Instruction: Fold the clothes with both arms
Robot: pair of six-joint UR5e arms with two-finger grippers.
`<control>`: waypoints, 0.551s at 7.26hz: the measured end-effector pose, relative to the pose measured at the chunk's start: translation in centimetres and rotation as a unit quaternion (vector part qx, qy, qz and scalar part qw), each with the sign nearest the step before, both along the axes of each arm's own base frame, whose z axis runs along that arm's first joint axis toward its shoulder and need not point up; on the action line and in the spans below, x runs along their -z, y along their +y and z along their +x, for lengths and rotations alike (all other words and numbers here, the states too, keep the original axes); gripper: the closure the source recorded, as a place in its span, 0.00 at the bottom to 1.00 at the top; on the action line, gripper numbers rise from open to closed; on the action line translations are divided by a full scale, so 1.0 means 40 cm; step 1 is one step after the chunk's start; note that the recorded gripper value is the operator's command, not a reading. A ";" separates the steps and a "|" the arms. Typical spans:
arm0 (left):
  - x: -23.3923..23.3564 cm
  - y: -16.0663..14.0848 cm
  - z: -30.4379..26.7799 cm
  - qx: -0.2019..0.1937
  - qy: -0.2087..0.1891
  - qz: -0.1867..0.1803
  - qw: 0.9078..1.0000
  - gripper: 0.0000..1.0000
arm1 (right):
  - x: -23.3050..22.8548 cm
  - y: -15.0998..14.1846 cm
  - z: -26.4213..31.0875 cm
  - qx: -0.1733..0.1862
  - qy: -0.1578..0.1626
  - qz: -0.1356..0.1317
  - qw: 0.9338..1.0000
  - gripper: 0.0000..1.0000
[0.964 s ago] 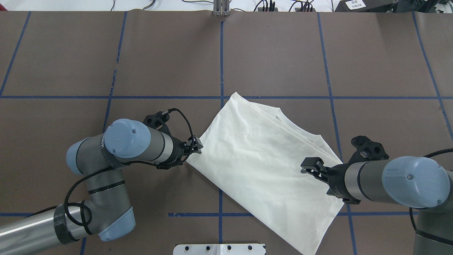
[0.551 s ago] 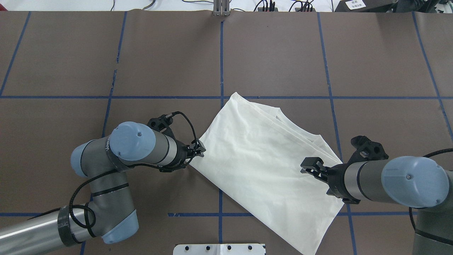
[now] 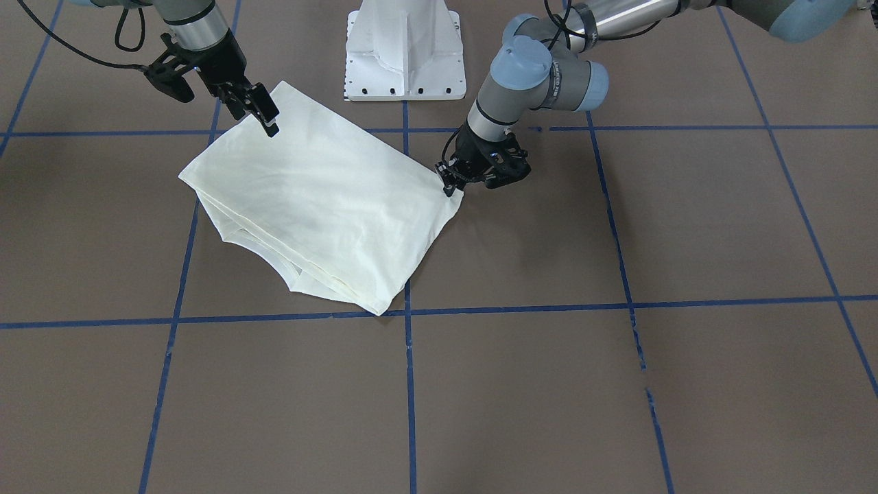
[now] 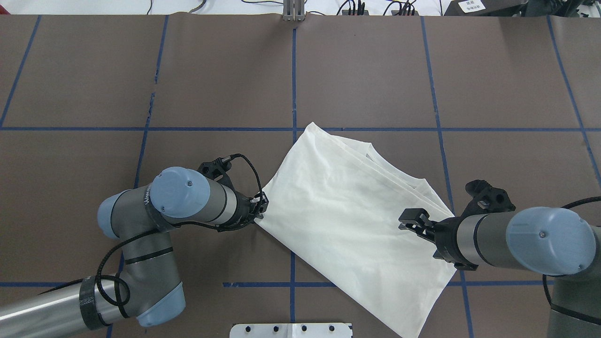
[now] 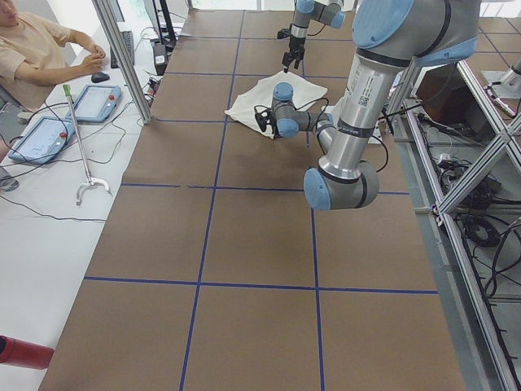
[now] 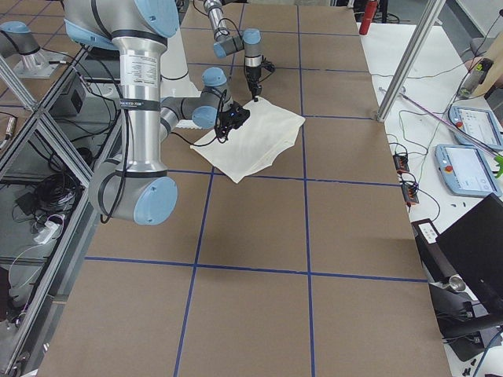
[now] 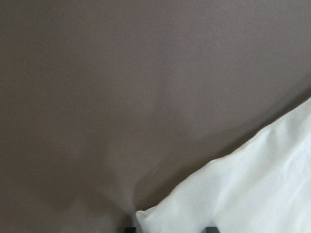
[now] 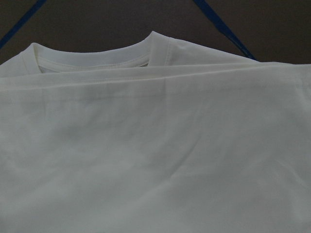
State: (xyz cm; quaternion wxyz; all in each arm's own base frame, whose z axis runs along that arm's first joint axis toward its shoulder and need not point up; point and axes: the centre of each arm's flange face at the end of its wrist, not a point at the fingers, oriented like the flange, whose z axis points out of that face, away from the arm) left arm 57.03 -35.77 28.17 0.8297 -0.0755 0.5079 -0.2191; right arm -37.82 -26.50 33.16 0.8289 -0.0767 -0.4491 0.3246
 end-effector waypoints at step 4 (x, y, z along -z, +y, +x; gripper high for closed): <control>-0.015 -0.129 -0.128 0.009 -0.029 0.067 0.997 1.00 | 0.002 -0.003 0.001 -0.001 -0.001 0.000 1.000 0.00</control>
